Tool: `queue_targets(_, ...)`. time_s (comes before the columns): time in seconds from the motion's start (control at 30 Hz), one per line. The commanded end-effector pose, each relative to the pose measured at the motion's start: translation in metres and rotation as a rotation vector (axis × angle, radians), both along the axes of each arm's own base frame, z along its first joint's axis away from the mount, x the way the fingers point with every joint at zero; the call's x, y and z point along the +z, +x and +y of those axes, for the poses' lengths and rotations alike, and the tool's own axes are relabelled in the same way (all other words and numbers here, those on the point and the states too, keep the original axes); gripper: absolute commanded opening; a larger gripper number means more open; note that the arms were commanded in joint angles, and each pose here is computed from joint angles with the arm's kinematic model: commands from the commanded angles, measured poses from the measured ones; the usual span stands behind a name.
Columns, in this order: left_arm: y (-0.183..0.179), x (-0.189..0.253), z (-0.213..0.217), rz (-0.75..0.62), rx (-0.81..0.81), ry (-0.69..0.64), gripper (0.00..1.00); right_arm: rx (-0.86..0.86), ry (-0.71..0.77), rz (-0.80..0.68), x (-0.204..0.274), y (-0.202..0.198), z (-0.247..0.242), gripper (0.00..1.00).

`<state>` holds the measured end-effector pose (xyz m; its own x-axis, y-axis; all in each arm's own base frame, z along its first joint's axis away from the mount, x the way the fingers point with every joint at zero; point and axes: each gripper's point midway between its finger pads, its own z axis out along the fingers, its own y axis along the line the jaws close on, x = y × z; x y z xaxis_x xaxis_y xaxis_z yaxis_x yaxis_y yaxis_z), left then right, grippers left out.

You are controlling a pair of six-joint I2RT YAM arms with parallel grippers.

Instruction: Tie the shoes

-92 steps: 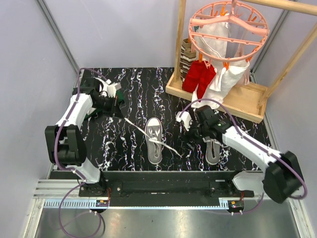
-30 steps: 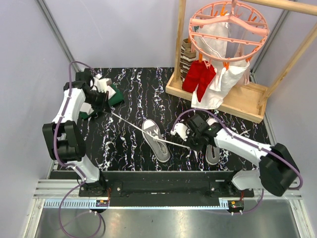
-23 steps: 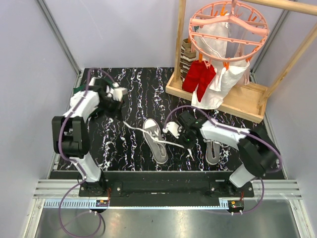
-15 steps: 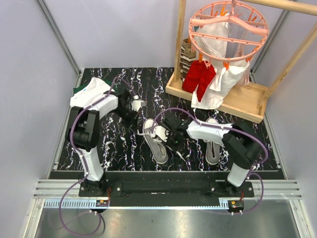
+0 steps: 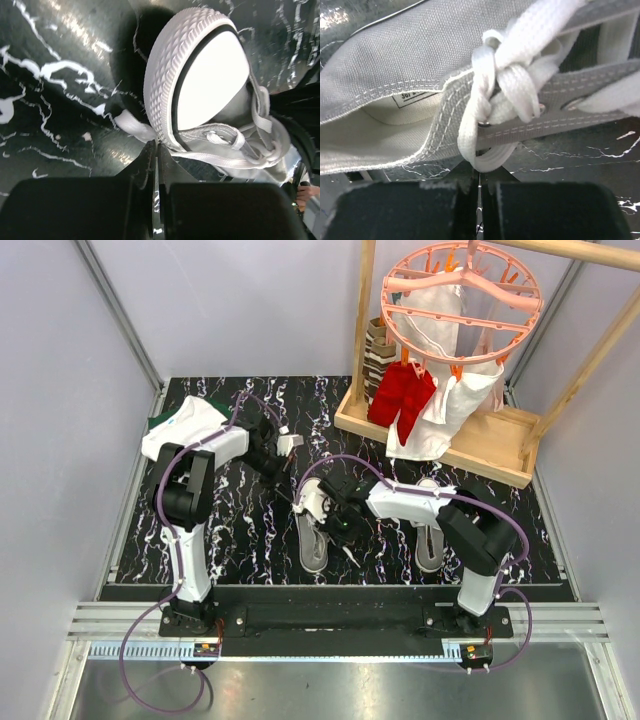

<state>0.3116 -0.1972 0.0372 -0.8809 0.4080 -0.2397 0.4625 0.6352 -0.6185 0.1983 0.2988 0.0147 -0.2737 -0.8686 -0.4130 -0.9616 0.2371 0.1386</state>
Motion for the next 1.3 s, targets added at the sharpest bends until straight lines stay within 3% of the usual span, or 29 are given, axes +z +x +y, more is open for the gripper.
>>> queue_targets(0.0, 0.011, 0.017, -0.018, -0.017, 0.0, -0.11, 0.0, -0.012, 0.06, 0.005, 0.011, 0.001, 0.023, 0.0)
queue_targets(0.17, 0.009, 0.035, 0.004, -0.077, 0.042, -0.092, 0.0, -0.036, 0.005, -0.08, 0.014, 0.009, 0.0, 0.0)
queue_targets(0.47, 0.023, 0.072, 0.127, -0.232, 0.248, 0.05, 0.0, -0.127, -0.032, -0.16, 0.053, 0.001, -0.082, 0.0)
queue_targets(0.73, 0.041, 0.084, 0.177, -0.299, 0.352, 0.178, 0.0, -0.152, -0.089, -0.183, 0.059, -0.015, -0.114, 0.0)
queue_targets(1.0, 0.041, 0.075, 0.19, -0.29, 0.377, 0.225, 0.0, -0.133, -0.089, -0.127, 0.045, -0.025, -0.115, 0.0)
queue_targets(1.27, 0.005, 0.032, 0.175, -0.161, 0.286, 0.238, 0.0, -0.126, -0.087, -0.122, 0.03, -0.004, -0.093, 0.0)
